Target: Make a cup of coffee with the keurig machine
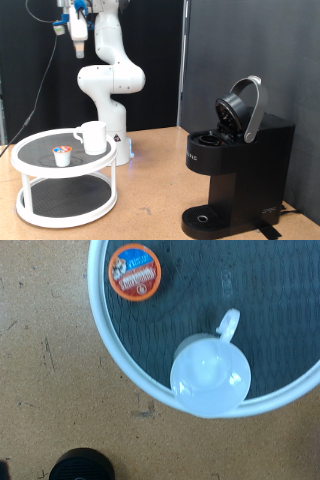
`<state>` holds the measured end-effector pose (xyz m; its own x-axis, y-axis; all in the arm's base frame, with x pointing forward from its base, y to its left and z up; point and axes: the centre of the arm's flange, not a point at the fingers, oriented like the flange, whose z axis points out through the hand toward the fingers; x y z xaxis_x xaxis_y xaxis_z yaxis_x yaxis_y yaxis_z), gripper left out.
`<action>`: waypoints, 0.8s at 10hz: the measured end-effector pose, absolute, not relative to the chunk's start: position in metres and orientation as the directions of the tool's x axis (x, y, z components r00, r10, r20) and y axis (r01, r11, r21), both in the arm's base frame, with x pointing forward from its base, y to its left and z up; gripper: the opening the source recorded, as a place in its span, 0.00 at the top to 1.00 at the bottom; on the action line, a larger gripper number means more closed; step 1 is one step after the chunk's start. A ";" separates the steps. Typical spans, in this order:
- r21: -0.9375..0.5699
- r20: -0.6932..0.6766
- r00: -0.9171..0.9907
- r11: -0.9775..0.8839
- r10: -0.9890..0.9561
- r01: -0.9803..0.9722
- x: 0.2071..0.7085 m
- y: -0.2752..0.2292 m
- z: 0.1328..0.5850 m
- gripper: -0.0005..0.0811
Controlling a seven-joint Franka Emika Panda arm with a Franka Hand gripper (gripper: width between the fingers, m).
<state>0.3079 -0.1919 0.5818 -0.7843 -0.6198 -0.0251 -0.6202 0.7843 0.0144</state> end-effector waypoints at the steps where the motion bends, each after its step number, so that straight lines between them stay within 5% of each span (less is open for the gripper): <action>1: 0.016 -0.026 -0.776 0.776 -0.630 -0.630 0.308 -0.199 0.582 0.09; 8: 0.016 -0.024 -0.761 0.761 -0.648 -0.649 0.308 -0.218 0.577 0.09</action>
<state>0.3077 -0.2184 0.5774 -0.7610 -0.6483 -0.0237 -0.6487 0.7609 0.0161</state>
